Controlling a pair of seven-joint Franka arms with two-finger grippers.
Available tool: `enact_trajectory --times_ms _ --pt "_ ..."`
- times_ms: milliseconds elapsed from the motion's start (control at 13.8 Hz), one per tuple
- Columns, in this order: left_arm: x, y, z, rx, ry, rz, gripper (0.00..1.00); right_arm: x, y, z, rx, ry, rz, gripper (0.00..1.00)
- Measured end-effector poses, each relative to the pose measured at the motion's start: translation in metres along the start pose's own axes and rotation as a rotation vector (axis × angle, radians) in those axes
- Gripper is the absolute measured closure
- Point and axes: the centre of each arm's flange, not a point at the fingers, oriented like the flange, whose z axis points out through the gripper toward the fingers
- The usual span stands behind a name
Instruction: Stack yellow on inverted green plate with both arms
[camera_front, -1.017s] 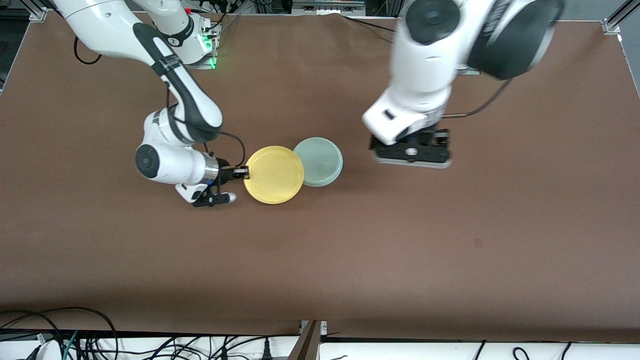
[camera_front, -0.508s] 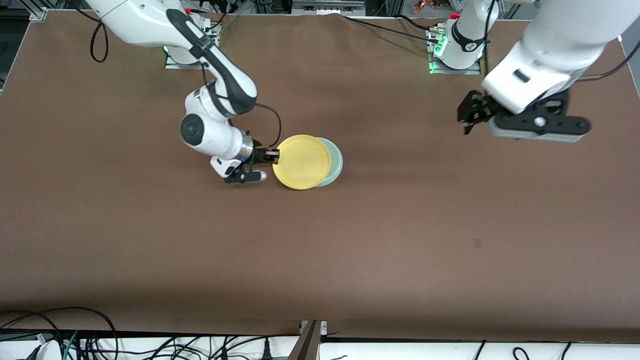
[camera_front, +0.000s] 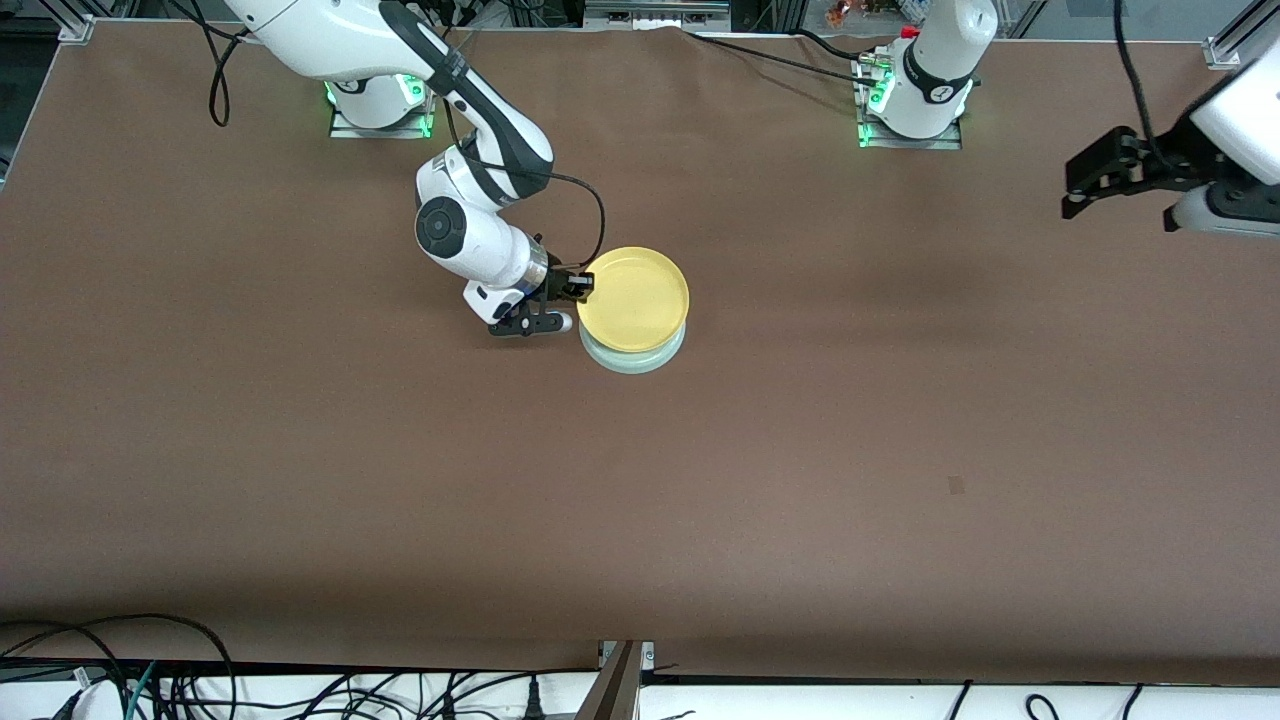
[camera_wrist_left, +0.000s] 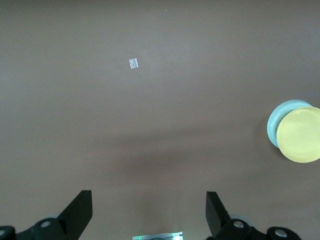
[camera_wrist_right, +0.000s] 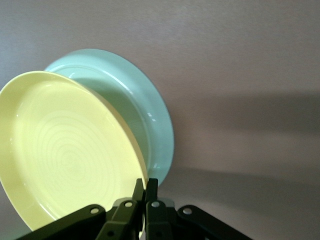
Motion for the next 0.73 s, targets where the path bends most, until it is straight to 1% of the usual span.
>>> enact_trajectory --times_ms 145,363,508,726 --pt "0.002 -0.013 0.009 -0.005 -0.016 -0.007 0.0 -0.004 0.004 0.005 0.001 0.02 0.001 0.97" --pt "0.001 -0.022 0.03 -0.01 0.014 -0.02 0.0 -0.008 0.004 0.01 0.01 0.054 -0.005 0.97" --pt "-0.008 -0.029 0.045 -0.014 0.013 -0.034 0.0 -0.008 0.003 0.014 0.019 0.077 -0.007 0.97" --pt "-0.016 -0.034 0.048 -0.017 0.02 -0.041 0.0 -0.006 0.005 0.019 0.027 0.095 -0.003 0.97"
